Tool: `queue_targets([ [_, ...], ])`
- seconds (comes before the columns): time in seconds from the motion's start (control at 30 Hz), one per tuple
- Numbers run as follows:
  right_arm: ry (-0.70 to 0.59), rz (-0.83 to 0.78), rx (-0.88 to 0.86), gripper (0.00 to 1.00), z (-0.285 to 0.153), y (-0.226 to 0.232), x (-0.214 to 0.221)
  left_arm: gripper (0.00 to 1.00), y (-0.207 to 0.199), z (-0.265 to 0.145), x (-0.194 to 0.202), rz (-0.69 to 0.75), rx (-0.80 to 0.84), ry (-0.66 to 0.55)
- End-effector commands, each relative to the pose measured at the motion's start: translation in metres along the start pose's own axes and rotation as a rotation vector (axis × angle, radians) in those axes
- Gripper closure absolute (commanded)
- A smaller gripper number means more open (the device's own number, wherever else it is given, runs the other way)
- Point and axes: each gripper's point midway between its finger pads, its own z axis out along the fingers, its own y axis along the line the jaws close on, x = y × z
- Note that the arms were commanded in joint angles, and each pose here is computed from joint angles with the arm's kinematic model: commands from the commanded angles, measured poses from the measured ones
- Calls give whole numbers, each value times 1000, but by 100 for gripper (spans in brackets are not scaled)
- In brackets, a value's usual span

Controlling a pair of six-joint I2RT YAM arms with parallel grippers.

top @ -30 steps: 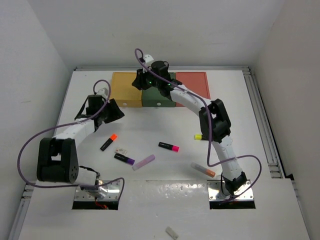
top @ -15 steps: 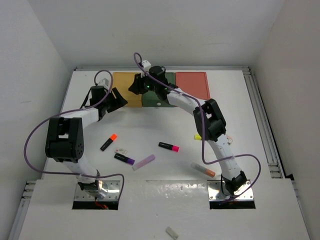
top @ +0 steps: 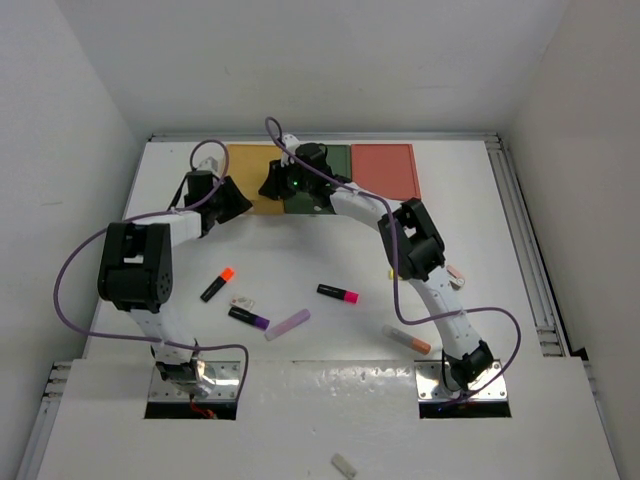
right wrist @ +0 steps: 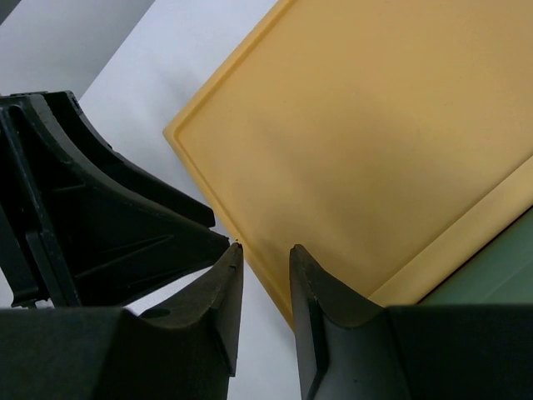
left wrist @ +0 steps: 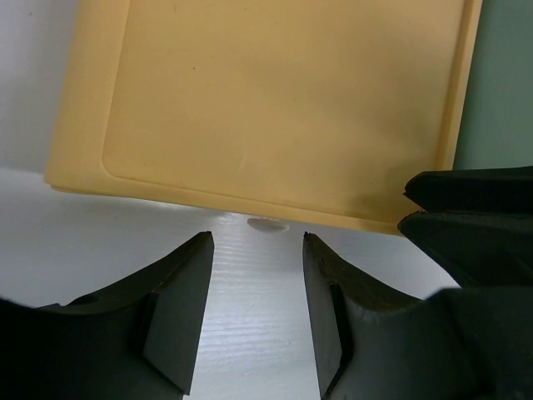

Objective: Sort the stationery into containers
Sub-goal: Open the drawer in the storage box.

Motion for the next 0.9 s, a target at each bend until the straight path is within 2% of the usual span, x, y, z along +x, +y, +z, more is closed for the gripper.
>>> queue_targets([
  [0.0, -41, -18, -43, 72, 0, 15, -17, 47, -15, 5, -20, 9, 28, -61],
  [0.43, -6, 0, -38, 75, 2, 10, -2, 48, -21, 16, -17, -2, 37, -58],
  [0.63, 5, 19, -48, 76, 2, 13, 1, 58, -24, 19, -20, -1, 32, -66],
  [0.87, 12, 22, -57, 76, 2, 16, 3, 62, -26, 20, -18, -3, 33, -58],
])
